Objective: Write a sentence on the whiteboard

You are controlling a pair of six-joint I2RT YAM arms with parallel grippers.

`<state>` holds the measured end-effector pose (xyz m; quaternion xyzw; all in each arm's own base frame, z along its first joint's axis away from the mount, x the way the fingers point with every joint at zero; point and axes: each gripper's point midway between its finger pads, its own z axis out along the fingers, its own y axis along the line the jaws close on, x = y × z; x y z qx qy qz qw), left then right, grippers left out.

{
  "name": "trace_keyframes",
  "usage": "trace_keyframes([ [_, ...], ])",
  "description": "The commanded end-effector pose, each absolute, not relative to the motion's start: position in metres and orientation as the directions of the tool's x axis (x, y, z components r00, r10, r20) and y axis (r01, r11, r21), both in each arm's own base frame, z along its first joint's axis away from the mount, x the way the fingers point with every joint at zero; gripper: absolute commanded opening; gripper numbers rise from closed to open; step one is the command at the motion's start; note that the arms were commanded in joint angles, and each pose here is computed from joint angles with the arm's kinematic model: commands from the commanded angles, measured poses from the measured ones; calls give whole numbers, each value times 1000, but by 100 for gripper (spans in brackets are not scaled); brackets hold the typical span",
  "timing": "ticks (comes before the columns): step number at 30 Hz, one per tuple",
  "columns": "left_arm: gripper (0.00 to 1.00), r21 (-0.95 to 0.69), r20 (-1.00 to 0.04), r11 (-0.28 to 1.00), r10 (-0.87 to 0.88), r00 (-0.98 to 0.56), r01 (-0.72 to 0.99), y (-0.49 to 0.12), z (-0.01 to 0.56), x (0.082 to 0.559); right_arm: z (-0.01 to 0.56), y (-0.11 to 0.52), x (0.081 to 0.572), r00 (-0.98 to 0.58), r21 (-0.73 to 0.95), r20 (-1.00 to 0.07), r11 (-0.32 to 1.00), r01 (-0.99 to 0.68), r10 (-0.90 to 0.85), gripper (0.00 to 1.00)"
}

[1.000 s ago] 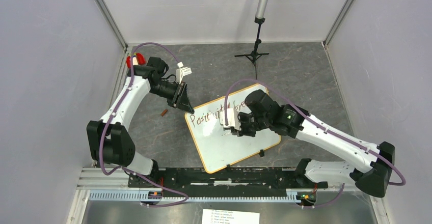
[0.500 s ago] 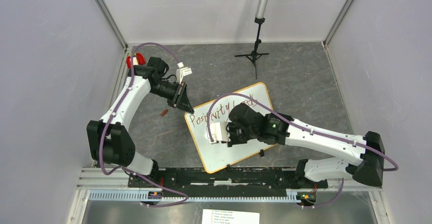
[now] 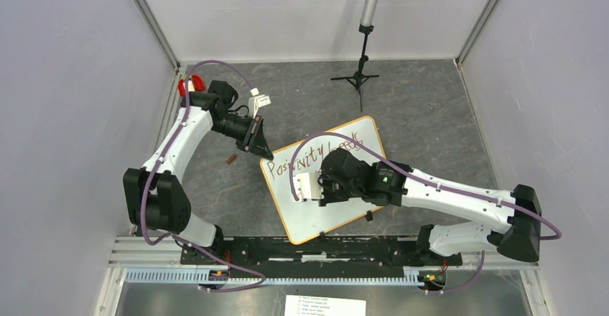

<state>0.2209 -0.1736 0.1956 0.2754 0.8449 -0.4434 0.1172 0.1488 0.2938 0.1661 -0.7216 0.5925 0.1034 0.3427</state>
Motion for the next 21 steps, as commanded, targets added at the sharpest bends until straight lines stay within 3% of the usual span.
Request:
trace_keyframes([
  [1, 22, -682, -439, 463, 360, -823, 566, -175, 193, 224, 172, 290, 160, 275, -425, -544, -23, -905, -793, 0],
  [21, 19, -680, -437, 466, 362, -823, 566, -174, 192, 225, 134, 286, 119, 343, -306, -508, -207, -929, -790, 0],
])
